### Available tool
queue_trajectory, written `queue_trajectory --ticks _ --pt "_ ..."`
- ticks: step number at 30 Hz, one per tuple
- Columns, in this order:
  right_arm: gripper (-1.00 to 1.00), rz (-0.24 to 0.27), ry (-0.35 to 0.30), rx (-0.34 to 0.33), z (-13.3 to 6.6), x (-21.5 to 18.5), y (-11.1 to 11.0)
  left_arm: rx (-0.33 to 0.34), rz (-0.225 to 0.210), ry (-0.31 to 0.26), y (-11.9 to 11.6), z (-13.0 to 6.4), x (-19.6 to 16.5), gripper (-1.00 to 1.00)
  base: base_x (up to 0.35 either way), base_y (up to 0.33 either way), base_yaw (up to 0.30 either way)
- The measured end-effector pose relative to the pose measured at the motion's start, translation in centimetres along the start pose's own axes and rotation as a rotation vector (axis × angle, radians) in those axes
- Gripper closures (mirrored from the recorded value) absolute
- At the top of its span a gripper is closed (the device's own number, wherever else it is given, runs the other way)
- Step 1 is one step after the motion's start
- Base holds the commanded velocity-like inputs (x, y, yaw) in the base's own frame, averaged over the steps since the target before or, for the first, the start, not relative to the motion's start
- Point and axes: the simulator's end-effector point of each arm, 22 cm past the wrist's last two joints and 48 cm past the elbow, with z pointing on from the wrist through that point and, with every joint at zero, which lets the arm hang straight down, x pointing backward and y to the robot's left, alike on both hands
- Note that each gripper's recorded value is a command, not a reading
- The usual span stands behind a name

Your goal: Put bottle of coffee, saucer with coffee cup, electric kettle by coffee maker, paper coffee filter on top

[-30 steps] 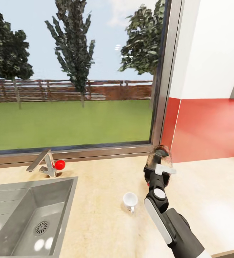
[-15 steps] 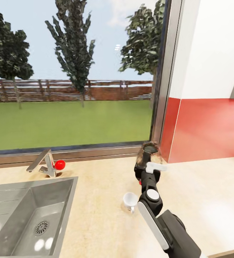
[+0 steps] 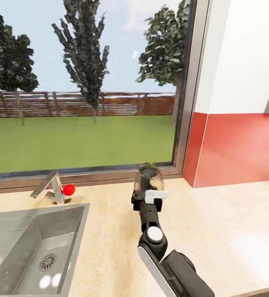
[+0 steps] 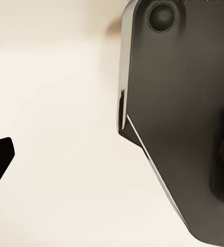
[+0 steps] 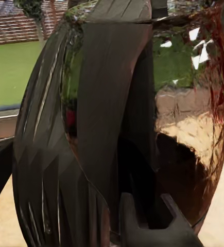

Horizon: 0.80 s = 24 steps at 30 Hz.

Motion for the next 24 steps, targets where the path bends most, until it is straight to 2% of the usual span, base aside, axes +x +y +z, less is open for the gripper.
queue_trajectory --ticks 10,14,18,24 --pt "1.0 0.001 -0.004 -0.016 -0.3 -0.1 0.9 -0.007 -0.013 -0.001 0.2 0.0 -0.1 -1.0 0.0 0.0 0.0" --pt "1.0 -0.04 -0.03 -0.039 -1.0 -0.3 2.1 -0.008 -0.013 -0.001 0.3 0.0 -0.1 -1.0 0.0 0.0 0.0" --pt "1.0 -0.089 -0.076 -0.036 -1.4 -1.2 2.5 -0.029 -0.015 -0.004 0.7 0.0 -0.2 -1.0 0.0 0.0 0.0" --pt "1.0 -0.102 -0.095 -0.037 -1.8 -1.8 2.7 -0.042 -0.017 -0.012 0.9 0.1 -0.5 -1.0 -0.009 0.0 0.0"
